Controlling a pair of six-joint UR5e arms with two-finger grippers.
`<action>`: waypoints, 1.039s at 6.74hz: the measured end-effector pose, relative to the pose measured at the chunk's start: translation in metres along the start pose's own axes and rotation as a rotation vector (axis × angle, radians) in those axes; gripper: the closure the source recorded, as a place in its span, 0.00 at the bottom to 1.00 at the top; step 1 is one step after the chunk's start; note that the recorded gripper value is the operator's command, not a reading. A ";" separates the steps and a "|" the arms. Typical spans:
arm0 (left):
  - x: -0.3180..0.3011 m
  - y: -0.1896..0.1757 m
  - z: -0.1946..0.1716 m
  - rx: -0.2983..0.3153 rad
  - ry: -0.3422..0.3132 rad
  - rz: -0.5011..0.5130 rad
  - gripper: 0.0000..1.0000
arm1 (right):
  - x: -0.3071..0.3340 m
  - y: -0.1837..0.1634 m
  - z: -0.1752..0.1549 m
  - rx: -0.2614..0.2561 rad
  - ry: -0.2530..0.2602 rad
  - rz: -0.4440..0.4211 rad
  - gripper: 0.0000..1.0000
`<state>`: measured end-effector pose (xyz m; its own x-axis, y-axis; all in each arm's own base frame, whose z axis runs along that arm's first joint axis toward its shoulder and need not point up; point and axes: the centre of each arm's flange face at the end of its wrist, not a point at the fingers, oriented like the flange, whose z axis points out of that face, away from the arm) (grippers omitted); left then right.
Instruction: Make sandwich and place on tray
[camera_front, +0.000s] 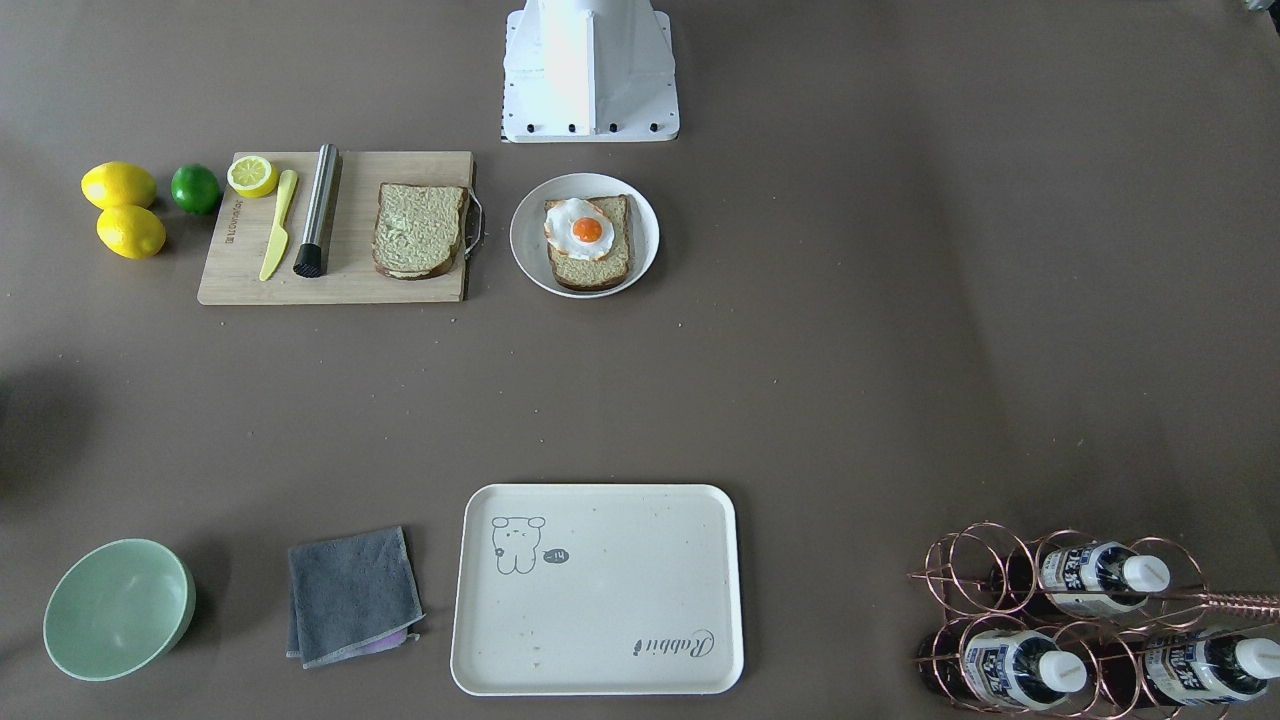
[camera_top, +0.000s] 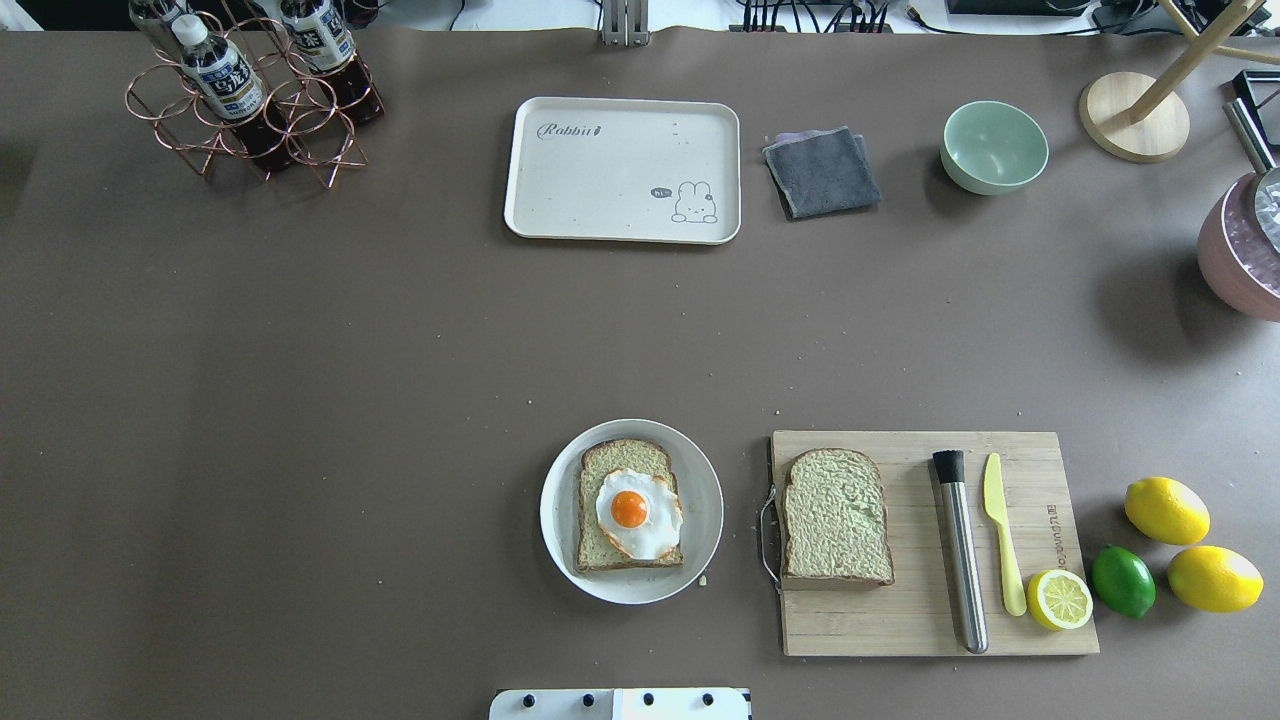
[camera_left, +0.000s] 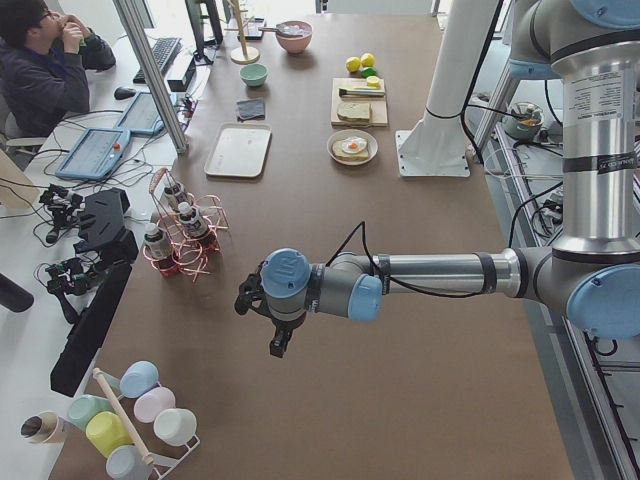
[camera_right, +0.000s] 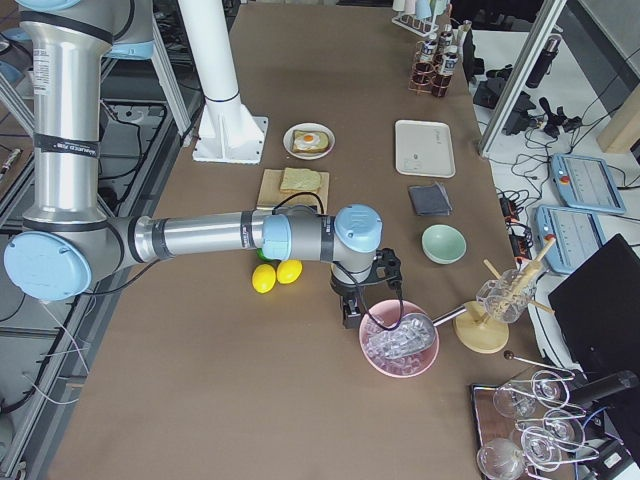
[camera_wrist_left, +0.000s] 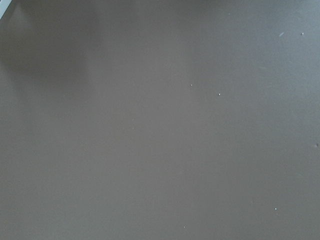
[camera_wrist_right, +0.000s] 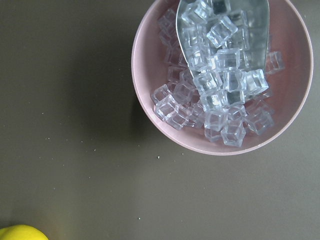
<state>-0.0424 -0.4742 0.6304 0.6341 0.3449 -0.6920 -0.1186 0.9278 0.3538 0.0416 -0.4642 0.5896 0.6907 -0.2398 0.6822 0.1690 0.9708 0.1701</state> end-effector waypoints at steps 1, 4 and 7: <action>0.015 -0.039 -0.016 0.067 -0.008 0.064 0.02 | -0.019 -0.025 -0.009 0.028 -0.013 -0.052 0.00; 0.106 -0.134 -0.033 0.180 0.021 0.219 0.02 | -0.096 -0.082 -0.029 0.161 -0.062 -0.261 0.00; 0.226 -0.176 0.021 0.139 0.086 0.096 0.02 | -0.200 -0.104 -0.002 0.178 -0.144 -0.209 0.00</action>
<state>0.1377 -0.5623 0.4251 0.5565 0.4476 -0.7000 -0.0654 0.8635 0.5002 -0.1123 -0.5169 0.4342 0.5451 -0.4444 0.7109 0.1620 0.8878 0.4308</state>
